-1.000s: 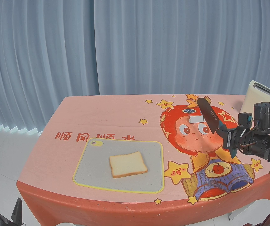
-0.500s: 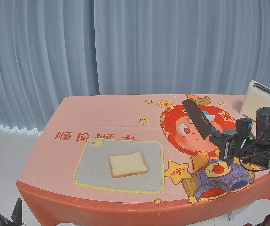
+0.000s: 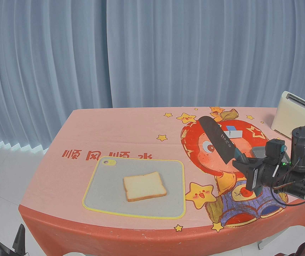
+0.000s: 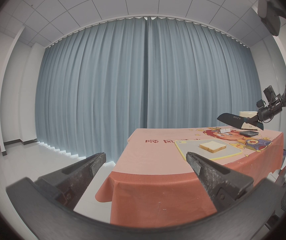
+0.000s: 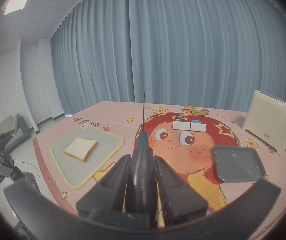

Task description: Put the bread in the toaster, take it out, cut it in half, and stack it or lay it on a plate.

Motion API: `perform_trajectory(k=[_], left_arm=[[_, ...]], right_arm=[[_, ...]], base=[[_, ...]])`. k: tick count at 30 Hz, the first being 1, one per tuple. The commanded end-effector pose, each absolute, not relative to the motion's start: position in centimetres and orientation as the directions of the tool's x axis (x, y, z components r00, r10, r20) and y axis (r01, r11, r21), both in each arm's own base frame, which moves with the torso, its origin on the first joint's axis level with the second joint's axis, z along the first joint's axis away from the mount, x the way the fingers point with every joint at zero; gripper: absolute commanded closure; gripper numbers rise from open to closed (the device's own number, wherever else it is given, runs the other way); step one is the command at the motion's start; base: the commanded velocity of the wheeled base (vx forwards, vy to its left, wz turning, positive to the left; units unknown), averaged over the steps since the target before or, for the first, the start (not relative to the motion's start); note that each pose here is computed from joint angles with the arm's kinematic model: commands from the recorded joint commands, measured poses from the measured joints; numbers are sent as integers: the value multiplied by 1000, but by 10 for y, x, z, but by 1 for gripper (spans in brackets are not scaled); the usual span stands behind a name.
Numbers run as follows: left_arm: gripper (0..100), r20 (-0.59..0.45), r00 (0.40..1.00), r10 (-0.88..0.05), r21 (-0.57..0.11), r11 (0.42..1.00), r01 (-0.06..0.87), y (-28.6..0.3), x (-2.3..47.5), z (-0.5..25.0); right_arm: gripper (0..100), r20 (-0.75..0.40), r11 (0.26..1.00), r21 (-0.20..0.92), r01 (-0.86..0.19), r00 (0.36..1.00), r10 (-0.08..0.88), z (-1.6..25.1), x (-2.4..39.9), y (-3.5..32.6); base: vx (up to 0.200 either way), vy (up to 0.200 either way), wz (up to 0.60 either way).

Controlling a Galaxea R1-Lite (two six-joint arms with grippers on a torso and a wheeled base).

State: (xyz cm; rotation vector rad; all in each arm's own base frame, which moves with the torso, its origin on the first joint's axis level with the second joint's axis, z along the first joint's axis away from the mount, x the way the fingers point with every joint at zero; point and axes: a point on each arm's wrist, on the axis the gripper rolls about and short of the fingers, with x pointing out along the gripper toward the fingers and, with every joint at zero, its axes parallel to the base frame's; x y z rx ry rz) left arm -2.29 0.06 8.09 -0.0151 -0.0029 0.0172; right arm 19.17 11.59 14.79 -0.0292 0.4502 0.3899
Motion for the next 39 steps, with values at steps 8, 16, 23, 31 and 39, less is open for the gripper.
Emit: perform_trajectory(k=[8,16,23,31,39], left_arm=[[0,-9,1000,18,-15,1000,-19,1,-22,76],[0,-9,1000,17,-15,1000,-17,1,-22,76],[0,-9,1000,17,-15,1000,-17,1,-22,76],[0,-9,1000,17,-15,1000,-17,1,-22,76],[0,-9,1000,14,-14,1000,-14,1,-22,76]], right_arm=[[100,-439,910,56,-410,809,392,144,184,123],[100,-420,896,58,-439,804,421,150,179,125],[100,-403,885,66,-460,800,445,164,191,136],[100,-466,815,55,-577,707,532,176,178,168],[100,-466,765,44,-643,664,585,177,163,180]], base=[[0,0,0],[0,0,0],[0,0,0],[0,0,0],[0,0,0]])
